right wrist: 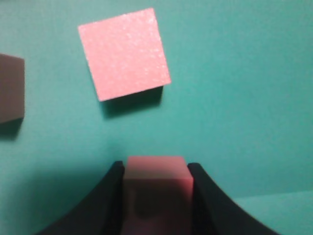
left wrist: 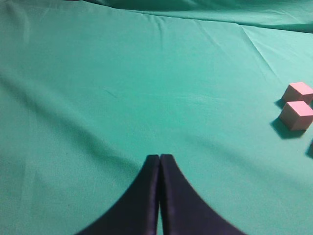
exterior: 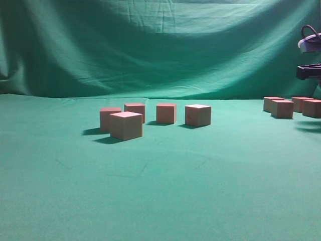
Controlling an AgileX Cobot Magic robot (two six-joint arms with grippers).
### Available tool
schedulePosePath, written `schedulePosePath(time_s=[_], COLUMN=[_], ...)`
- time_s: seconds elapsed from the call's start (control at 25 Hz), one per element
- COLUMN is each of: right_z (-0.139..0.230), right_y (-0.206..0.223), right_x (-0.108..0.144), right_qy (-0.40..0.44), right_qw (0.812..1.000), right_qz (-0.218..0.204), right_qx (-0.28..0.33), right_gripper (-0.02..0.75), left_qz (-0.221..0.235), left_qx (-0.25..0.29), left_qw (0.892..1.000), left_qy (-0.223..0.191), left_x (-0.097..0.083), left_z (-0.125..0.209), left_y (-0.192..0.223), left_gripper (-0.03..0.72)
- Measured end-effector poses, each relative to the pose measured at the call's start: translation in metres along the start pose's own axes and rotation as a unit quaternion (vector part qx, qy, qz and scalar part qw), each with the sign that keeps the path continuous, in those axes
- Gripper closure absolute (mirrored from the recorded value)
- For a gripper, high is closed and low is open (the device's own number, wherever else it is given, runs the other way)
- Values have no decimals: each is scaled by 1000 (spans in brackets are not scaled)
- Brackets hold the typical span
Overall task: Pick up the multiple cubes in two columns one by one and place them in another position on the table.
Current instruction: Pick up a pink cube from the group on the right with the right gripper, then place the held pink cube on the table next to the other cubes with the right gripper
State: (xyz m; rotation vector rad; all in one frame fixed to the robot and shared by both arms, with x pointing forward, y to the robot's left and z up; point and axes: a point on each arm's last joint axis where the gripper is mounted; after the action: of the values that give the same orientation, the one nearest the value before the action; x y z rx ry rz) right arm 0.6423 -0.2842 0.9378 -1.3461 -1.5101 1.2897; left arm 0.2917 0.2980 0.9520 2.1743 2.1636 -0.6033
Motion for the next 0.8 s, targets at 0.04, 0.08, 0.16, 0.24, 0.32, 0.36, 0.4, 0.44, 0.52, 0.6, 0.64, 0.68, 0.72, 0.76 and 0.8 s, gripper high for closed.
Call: schedulePosePath(time_s=[0.04,0.08,0.16,0.24,0.32,0.36,0.4,0.44,0.52,0.6,0.64,0.68,0.72,0.76,0.8], right_z=[0,0,-1,-5,-8,-9,-8,-7,-3,3,7,12,17,22,28], right_y=[0,0,-6,-21,-42,-55,-69,-81,-109,-132,-141,-148,-151,-152,-152], right_x=[0,0,-1,-3,-3,-3,-1,2,16,36,49,60,73,85,98], right_qy=[0,0,1,3,11,17,17,15,-11,-62,-90,-109,-132,-156,-182], right_qw=[1000,1000,1000,1000,1000,1000,1000,1000,999,996,993,990,987,982,978], right_qz=[0,0,0,1,-5,-10,-13,-17,-22,-31,-38,-44,-53,-63,-75], right_qx=[1,3,10,10,5,-3,-10,-16,-38,-61,-70,-78,-80,-79,-75], right_gripper=[470,470,470,470,470,470,470,470,470,470,470,470,470,470,470], left_qz=[0,0,0,0,0,0,0,0,0,0,0,0,0,0,0], left_qx=[0,0,0,0,0,0,0,0,0,0,0,0,0,0,0], left_qw=[1000,1000,1000,1000,1000,1000,1000,1000,1000,1000,1000,1000,1000,1000,1000], left_qy=[0,0,0,0,0,0,0,0,0,0,0,0,0,0,0], left_x=[0,0,0,0,0,0,0,0,0,0,0,0,0,0,0], left_z=[0,0,0,0,0,0,0,0,0,0,0,0,0,0,0], left_y=[0,0,0,0,0,0,0,0,0,0,0,0,0,0,0], left_gripper=[688,688,688,688,688,688,688,688,688,688,688,688,688,688,688])
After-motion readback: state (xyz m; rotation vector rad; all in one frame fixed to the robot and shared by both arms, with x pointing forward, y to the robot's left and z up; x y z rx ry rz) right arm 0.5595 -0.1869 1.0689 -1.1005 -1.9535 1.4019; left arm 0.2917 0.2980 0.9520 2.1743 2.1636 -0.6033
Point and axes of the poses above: a point on each arm's last joint axis where the gripper is mounted, y pointing out along that axis toward the gripper, x along the wrist's bending axis when the last joint is at zero, z = x × y, and after that the axes turned 10 degrees about -y, right-handed
